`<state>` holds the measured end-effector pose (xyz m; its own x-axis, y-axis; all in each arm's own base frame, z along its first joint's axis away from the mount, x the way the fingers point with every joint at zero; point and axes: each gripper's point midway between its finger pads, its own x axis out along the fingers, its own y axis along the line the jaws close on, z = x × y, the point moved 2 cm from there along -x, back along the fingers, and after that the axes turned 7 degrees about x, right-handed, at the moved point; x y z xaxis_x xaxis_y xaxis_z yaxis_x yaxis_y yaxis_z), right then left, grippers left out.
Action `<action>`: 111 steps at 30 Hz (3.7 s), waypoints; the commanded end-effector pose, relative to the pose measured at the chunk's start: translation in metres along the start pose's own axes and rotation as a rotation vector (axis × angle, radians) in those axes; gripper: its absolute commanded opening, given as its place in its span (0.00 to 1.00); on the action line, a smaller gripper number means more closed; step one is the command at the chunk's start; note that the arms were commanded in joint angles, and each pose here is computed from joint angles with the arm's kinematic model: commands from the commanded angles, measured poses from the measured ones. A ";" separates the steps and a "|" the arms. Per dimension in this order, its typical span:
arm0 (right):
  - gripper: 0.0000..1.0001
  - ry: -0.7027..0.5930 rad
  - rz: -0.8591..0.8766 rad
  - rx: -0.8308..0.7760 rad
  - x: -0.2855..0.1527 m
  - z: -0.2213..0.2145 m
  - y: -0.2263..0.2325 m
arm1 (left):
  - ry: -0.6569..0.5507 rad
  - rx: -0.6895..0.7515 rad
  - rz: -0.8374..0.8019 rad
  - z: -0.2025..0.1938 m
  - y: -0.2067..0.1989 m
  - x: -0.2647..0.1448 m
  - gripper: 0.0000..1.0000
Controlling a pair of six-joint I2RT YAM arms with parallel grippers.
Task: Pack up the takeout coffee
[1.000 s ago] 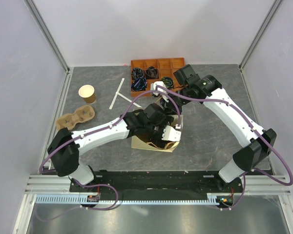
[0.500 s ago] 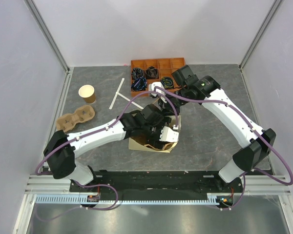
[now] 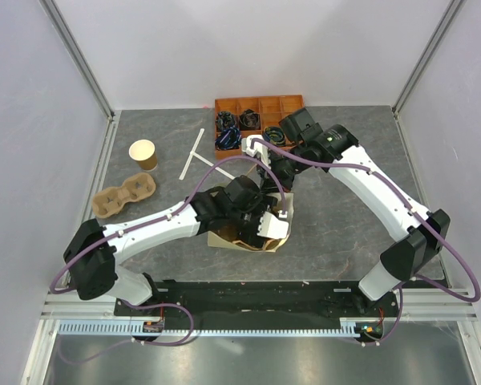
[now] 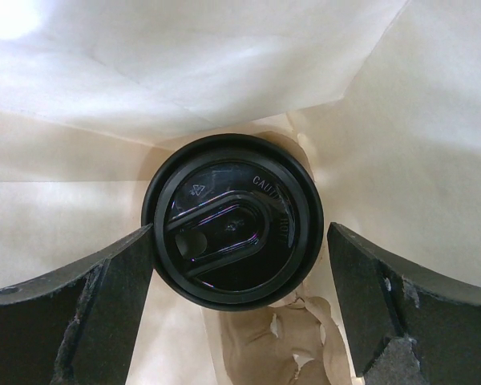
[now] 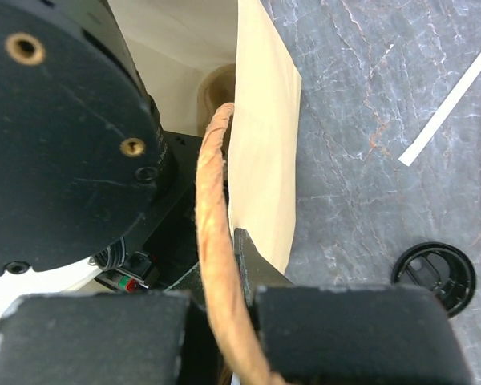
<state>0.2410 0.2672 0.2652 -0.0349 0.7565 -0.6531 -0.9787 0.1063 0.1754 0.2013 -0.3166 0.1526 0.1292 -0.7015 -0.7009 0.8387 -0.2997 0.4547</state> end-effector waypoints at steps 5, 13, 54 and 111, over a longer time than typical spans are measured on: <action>0.00 0.195 0.003 0.206 -0.006 -0.047 0.001 | -0.036 0.073 0.238 0.018 0.052 -0.034 0.93; 0.00 0.162 -0.039 0.192 -0.013 -0.041 -0.006 | -0.032 0.064 0.225 0.017 0.049 -0.031 0.93; 0.00 0.097 -0.167 0.112 -0.018 -0.037 -0.018 | -0.077 0.044 0.244 0.029 0.056 -0.041 0.98; 0.00 0.100 -0.133 0.055 -0.021 -0.040 -0.008 | -0.032 -0.118 0.277 0.017 0.073 -0.061 0.74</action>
<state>0.2558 0.2348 0.2560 0.1060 0.6991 -0.7071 -0.9677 0.2362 0.0885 0.2340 -0.3078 0.2246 0.2934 -0.7736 -0.5617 0.8184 -0.1004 0.5658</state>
